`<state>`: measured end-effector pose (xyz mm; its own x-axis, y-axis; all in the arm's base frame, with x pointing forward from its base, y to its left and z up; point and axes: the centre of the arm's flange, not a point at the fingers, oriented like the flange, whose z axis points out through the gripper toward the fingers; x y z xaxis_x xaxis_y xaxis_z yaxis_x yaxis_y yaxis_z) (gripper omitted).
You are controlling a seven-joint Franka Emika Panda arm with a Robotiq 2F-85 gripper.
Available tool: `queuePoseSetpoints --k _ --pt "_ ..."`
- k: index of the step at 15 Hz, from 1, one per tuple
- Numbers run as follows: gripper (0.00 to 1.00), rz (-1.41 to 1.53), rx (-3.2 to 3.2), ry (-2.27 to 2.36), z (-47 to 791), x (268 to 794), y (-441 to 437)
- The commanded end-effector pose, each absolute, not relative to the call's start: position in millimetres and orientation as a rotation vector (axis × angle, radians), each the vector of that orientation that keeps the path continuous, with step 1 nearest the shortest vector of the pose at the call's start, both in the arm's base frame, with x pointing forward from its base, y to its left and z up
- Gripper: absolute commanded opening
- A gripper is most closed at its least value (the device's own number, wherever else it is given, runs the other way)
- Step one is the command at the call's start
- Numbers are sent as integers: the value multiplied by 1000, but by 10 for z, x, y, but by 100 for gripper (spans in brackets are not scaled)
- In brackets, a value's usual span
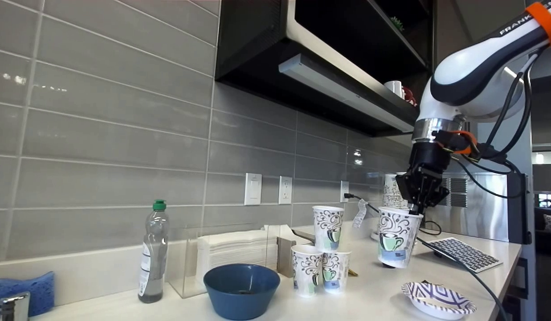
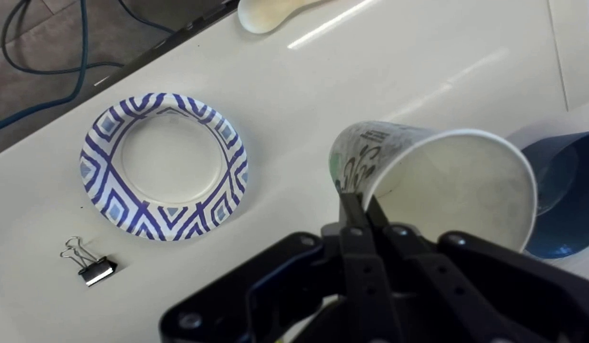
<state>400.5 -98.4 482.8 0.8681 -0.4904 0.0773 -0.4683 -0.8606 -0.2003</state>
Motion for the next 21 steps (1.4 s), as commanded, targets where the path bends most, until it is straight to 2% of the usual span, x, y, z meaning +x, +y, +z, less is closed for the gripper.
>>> queuePoseSetpoints --k 1,4,14,21 --pt "3 -174 -2867 742 4783 4017 -983" --pt "3 -153 -2870 744 4716 4043 -986" --pt "1 -282 -2971 676 5712 3857 -965" --pt "1 -373 -3001 539 6333 4059 -881"
